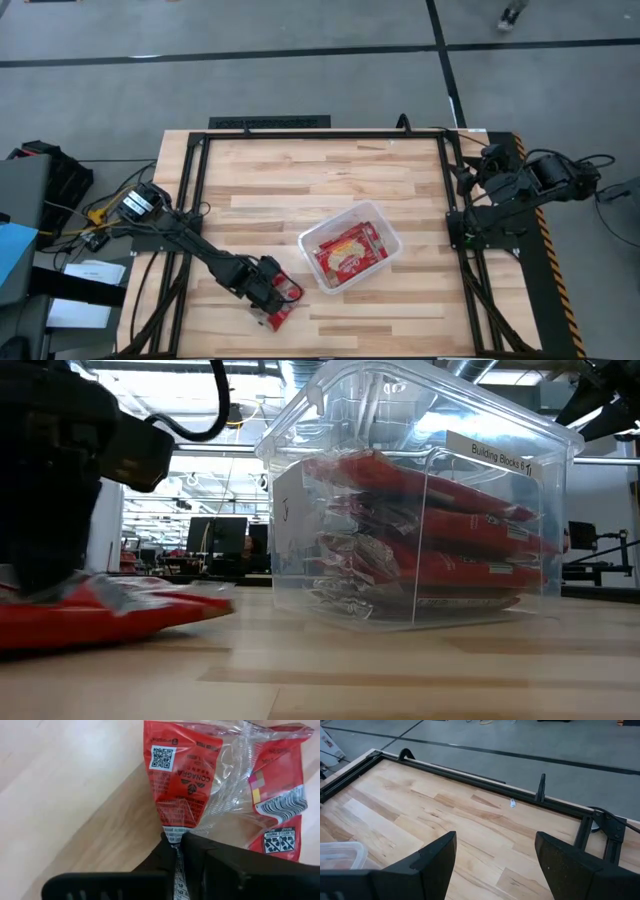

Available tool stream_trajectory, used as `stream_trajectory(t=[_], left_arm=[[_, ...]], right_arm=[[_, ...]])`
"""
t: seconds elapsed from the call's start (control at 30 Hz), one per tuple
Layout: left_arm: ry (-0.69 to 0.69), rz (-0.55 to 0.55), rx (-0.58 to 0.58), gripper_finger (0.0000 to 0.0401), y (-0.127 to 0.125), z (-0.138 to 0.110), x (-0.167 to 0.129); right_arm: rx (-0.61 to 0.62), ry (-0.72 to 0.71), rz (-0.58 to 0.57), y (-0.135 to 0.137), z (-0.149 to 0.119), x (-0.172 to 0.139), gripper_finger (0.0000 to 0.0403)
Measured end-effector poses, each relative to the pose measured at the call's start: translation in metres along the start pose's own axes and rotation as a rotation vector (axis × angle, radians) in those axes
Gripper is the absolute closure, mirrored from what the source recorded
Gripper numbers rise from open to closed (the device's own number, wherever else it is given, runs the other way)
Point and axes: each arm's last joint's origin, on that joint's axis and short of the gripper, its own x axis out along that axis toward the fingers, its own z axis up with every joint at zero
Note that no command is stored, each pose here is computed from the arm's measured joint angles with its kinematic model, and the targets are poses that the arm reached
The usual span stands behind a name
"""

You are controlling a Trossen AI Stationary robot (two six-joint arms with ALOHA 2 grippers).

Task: Sort popcorn bags into baskets
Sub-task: Put the red popcorn pack into the transparent container

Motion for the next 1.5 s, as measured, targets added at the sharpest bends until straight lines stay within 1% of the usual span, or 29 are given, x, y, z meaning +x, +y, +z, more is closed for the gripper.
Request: stream_trajectory(t=[0.27,0.37,0.6,0.7,0.77,1.0,1.1,1.2,1.33,1.5], left_arm=[[0.008,-0.036,0.035,0.0401,-0.026,0.008,-0.026],[0.011,-0.026,0.072,0.0401,-0.033,0.011,-0.039],[0.011,-0.036,0.129,0.0401,-0.051,0.025,-0.073],[0.006,-0.063,0.159,0.0401,-0.06,0.035,-0.092],[0.005,-0.054,0.198,0.0401,-0.063,0.041,-0.106],[-0.029,-0.066,0.289,0.0401,-0.067,0.076,-0.153],[-0.086,-0.109,0.299,0.0401,-0.068,0.095,-0.173],[-0.171,-0.13,0.312,0.0401,-0.067,0.116,-0.187],[-0.313,-0.14,0.275,0.0401,-0.062,0.149,-0.192],[-0.397,-0.128,0.291,0.0401,-0.055,0.185,-0.185]], right_arm=[[0.0,-0.001,0.0,0.0,0.0,0.0,0.0107],[0.001,-0.001,0.0,0.0,0.0,0.0,0.0107],[0.001,-0.001,0.0,0.0,0.0,0.0,0.0107],[0.001,-0.001,0.0,0.0,0.0,0.0,0.0107],[0.001,-0.001,0.0,0.0,0.0,0.0,0.0107],[0.001,-0.001,0.0,0.0,0.0,0.0,0.0107],[0.001,-0.001,0.0,0.0,0.0,0.0,0.0107],[0.001,-0.001,0.0,0.0,0.0,0.0,0.0107],[0.001,-0.001,-0.001,0.0,0.0,0.0,0.0107],[-0.001,-0.001,-0.001,0.0,0.0,0.0,0.0107]])
